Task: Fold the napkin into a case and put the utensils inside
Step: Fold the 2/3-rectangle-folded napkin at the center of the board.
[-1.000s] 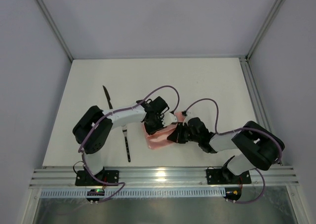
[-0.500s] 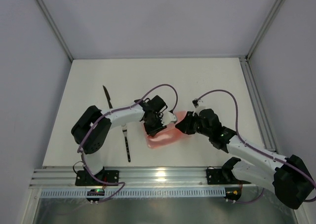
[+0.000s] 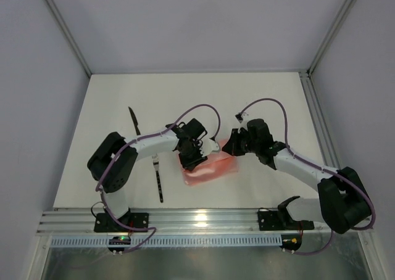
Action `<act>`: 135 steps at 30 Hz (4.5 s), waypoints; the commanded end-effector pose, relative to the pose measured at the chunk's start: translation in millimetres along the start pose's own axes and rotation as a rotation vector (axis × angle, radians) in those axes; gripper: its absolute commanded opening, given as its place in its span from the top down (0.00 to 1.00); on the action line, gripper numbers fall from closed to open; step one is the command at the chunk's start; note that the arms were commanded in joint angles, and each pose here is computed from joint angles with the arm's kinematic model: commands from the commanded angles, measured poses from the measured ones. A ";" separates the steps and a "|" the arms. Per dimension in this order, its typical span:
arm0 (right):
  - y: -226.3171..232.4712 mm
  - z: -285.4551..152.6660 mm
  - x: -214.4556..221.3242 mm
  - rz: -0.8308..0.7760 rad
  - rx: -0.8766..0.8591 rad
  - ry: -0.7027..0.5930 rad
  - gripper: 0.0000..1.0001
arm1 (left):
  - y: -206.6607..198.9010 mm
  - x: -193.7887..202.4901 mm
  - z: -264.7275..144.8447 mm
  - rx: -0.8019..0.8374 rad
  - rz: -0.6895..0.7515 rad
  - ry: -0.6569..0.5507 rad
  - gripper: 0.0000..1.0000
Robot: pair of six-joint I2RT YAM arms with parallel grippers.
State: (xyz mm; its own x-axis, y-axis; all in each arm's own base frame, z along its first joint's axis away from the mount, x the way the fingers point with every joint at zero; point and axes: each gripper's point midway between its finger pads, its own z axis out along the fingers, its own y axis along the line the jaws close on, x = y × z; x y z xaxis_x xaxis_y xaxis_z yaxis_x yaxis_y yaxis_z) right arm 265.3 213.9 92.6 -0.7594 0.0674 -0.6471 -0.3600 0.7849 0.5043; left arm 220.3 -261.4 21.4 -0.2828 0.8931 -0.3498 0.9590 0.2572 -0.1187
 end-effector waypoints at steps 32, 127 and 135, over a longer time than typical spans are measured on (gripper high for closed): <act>-18.8 62.3 24.3 0.070 -0.037 0.135 0.96 | -37.1 12.0 -46.9 -0.119 0.807 -0.109 0.37; 17.4 129.2 80.3 -0.054 -0.146 0.438 0.96 | 61.6 -10.0 -82.5 0.083 -0.009 -0.509 0.92; 23.6 128.9 77.9 -0.116 -0.204 0.445 0.96 | 95.6 -3.9 -66.4 0.118 -0.202 -0.446 0.87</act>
State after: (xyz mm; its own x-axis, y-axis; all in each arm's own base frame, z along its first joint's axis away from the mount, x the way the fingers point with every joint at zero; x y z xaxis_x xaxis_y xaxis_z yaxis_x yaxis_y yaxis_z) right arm 286.9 336.7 18.3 -0.8322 -0.2360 -0.5018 -0.5357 0.5760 0.6175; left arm 302.7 -213.6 67.7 -0.3945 0.6122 -0.6853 0.9179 0.2965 -0.2636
